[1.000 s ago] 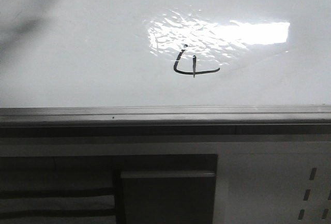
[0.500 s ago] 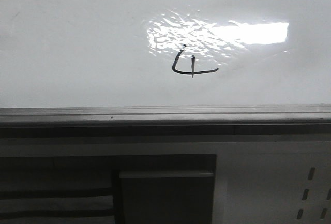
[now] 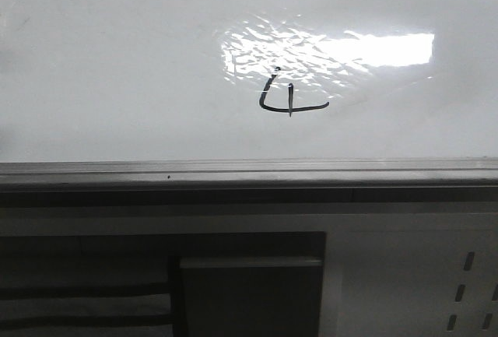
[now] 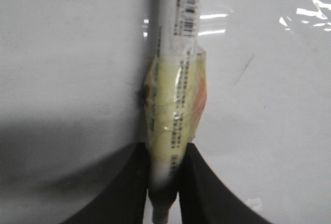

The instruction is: Write number 4 on whiteboard

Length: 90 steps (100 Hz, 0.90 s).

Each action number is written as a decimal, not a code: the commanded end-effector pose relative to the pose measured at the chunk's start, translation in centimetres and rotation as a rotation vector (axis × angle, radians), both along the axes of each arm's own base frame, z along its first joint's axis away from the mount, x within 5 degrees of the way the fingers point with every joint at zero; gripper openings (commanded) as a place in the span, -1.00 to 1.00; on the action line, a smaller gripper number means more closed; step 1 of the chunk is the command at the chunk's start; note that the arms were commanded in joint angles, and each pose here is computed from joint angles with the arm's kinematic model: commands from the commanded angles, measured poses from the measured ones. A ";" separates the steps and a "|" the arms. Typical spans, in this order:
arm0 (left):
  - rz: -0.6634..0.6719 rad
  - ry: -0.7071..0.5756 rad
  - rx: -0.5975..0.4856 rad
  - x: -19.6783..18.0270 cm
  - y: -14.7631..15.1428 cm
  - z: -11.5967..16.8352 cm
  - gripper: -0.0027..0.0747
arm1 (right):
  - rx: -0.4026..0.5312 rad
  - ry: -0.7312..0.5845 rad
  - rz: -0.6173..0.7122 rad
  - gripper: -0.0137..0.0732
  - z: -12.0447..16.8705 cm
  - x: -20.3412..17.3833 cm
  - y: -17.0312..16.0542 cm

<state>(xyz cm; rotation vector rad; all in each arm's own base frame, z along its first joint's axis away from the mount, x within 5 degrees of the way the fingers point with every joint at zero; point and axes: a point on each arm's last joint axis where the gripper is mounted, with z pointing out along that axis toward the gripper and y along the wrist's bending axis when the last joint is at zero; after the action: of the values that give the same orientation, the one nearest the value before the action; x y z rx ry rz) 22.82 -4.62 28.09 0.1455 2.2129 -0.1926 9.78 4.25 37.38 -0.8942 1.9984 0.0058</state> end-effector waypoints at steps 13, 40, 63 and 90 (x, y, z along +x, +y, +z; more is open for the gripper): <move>0.017 -0.096 -0.022 0.4 0.1 1.6 -0.41 | 0.054 -0.058 -0.017 -0.07 1.1 0.1 0.1; -0.010 -0.059 0.011 -0.5 0.2 2.9 -0.03 | 0.189 0.056 -0.170 -0.07 0.7 0.0 -0.3; -0.036 -0.089 0.044 -4.8 1.0 6.7 -0.04 | 0.295 0.099 -0.353 -0.07 0.6 -1.0 -1.5; -0.020 -0.298 0.020 -11.0 2.2 5.3 -0.04 | 0.396 -0.080 -0.312 -0.11 0.8 -3.4 -2.4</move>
<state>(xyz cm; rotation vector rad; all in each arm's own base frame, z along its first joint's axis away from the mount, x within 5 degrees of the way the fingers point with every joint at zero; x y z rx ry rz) 12.82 -2.76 32.88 0.2226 2.0745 -0.1515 6.48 2.05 37.30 -0.3462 2.0995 0.1781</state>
